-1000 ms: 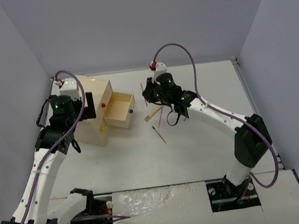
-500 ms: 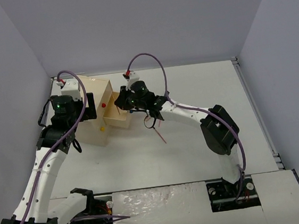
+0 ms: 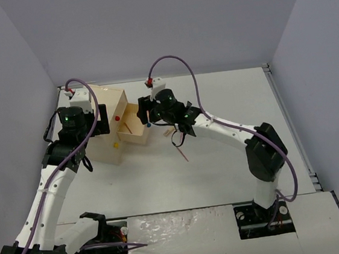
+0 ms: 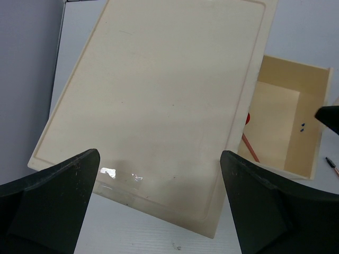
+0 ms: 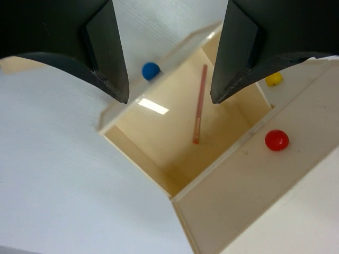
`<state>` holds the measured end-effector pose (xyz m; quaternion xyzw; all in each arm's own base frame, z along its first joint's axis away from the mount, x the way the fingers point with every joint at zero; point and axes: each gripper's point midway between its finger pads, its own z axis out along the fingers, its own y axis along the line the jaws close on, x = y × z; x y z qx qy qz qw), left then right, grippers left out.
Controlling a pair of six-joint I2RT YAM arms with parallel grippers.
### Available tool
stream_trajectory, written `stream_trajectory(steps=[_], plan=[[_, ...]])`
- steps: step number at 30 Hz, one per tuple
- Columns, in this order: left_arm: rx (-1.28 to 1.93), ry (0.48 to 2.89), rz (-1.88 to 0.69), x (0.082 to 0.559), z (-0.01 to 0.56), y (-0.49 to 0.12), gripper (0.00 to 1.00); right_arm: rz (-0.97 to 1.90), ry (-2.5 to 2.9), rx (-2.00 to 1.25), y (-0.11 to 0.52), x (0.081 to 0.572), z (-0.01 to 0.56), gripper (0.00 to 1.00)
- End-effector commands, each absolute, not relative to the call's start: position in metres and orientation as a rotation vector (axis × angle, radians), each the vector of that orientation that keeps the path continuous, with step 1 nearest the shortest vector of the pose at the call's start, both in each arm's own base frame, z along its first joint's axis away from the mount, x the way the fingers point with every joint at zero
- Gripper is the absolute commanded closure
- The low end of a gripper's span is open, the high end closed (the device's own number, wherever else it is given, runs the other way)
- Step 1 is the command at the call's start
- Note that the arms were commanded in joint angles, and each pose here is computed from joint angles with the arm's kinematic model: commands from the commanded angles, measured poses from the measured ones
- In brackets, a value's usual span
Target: Organize the makeup
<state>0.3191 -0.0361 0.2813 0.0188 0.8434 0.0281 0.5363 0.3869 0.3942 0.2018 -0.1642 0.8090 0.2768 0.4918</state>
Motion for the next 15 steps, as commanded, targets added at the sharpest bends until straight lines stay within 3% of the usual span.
stream_trajectory(steps=[1,8,15], plan=[[0.019,1.938,0.066,0.327,0.302,-0.034,0.03,0.387,1.898,-0.382,0.322,0.380,0.238,0.39],[0.017,1.940,0.068,0.326,0.303,-0.033,0.03,0.204,2.163,-0.507,0.272,0.337,0.155,0.40],[0.021,1.949,0.070,0.328,0.301,-0.034,0.03,0.262,2.365,-0.612,0.270,0.300,0.087,0.46]])
